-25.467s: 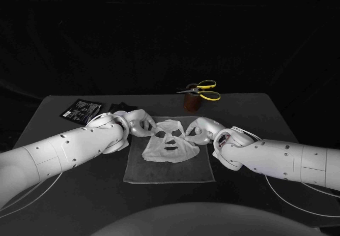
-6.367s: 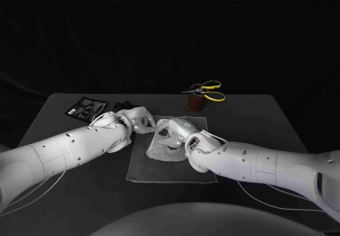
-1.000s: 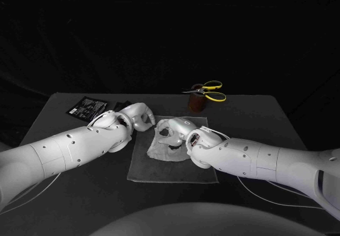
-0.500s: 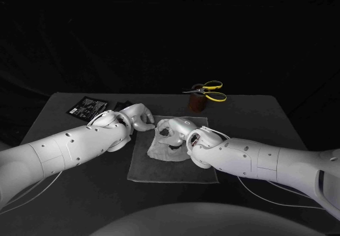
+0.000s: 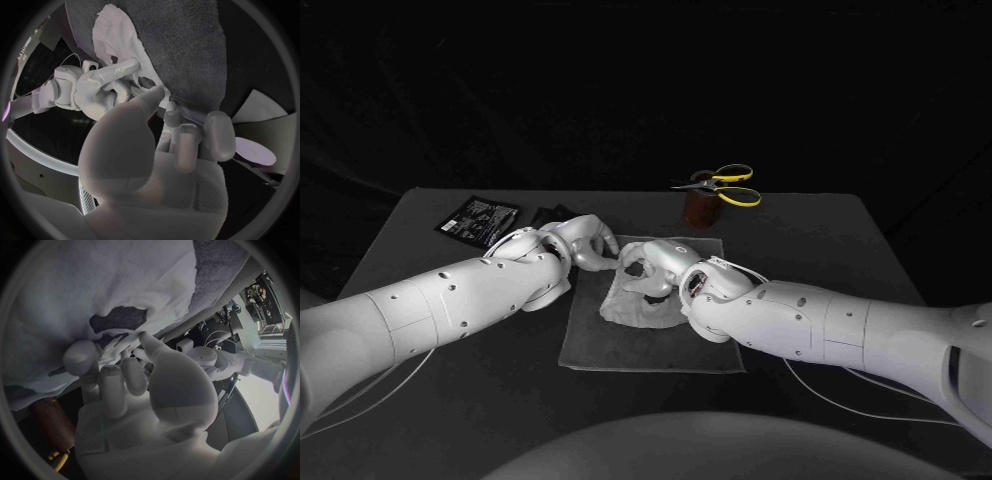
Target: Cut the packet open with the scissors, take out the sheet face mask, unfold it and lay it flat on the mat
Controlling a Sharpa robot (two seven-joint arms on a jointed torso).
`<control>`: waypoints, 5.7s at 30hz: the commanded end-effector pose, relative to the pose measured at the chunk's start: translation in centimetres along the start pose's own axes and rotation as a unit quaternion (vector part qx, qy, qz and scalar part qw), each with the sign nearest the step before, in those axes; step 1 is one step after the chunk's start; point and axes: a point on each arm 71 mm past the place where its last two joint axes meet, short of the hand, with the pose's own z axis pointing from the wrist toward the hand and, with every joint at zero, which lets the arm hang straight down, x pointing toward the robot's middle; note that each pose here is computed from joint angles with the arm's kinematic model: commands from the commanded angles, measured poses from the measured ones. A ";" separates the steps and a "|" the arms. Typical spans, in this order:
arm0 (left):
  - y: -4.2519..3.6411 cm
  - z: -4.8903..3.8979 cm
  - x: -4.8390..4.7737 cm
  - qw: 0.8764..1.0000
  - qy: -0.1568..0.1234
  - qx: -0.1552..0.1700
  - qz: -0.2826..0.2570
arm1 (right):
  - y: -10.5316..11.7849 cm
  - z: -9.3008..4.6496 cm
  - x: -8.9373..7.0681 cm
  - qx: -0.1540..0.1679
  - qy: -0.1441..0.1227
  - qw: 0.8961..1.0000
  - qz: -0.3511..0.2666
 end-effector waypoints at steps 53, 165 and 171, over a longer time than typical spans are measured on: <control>-0.31 0.33 0.75 0.999 0.020 0.003 0.028 | -1.6 -0.5 1.2 0.042 0.042 0.998 -0.015; 2.00 -3.02 0.94 0.986 0.080 -0.096 -0.108 | -2.0 -0.7 1.1 0.050 0.045 0.997 -0.021; 1.68 -2.57 0.95 0.987 0.069 -0.101 -0.101 | -2.0 -0.7 1.1 0.050 0.045 0.997 -0.021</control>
